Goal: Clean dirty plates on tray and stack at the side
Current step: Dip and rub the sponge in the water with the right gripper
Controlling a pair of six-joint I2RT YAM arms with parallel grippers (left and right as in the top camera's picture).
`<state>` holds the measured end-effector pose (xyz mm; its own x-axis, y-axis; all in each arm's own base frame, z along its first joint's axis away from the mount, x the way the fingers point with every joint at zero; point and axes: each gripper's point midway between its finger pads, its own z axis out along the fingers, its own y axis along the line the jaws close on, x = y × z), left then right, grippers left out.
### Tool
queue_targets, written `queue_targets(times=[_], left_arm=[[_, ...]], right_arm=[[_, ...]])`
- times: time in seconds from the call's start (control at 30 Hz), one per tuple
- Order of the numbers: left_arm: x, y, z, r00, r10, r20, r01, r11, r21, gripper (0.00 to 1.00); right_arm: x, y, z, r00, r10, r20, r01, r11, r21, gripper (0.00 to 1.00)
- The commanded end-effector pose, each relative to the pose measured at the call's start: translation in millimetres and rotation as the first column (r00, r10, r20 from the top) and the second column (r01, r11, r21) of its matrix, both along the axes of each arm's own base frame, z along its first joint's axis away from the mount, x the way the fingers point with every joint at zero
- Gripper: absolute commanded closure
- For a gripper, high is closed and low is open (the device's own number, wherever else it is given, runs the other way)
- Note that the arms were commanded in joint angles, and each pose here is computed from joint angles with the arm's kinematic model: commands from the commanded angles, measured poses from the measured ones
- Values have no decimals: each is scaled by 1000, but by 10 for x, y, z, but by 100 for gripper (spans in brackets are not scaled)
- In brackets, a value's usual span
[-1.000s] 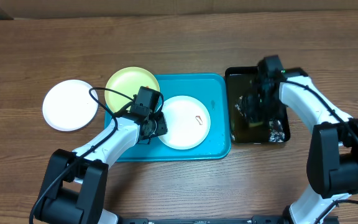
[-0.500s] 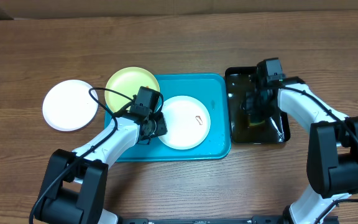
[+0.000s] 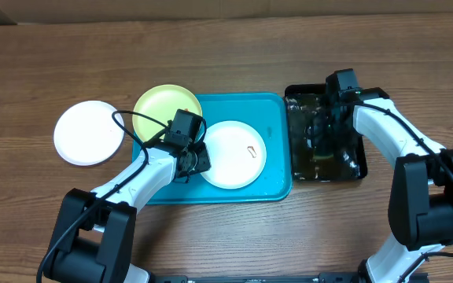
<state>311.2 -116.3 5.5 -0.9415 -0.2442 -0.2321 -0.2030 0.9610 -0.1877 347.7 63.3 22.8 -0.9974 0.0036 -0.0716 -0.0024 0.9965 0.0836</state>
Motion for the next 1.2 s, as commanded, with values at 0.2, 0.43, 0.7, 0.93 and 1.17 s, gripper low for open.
queue_targets(times=[0.2,0.43,0.7,0.93,1.17], left_arm=[[-125,35,-111,999,-8,-47,10,1000,25,69],[-124,35,-111,999,-8,-47,10,1000,25,66],[-70,35,-98,1000,-5,-23,6,1000,27,65],[-68,33,-97,1000,-6,-22,7,1000,27,79],[-80,36,-100,999,-41,-24,42,998,37,77]], right_arm=[[-101,-23,-132,1000,-6,-12,6,1000,1,66],[-27,-17,-87,1000,-7,10,7,1000,4,21],[4,0,-125,999,-5,32,5,1000,8,16],[45,29,-111,999,-4,46,3,1000,24,96],[124,38,115,999,-5,39,4,1000,23,96]])
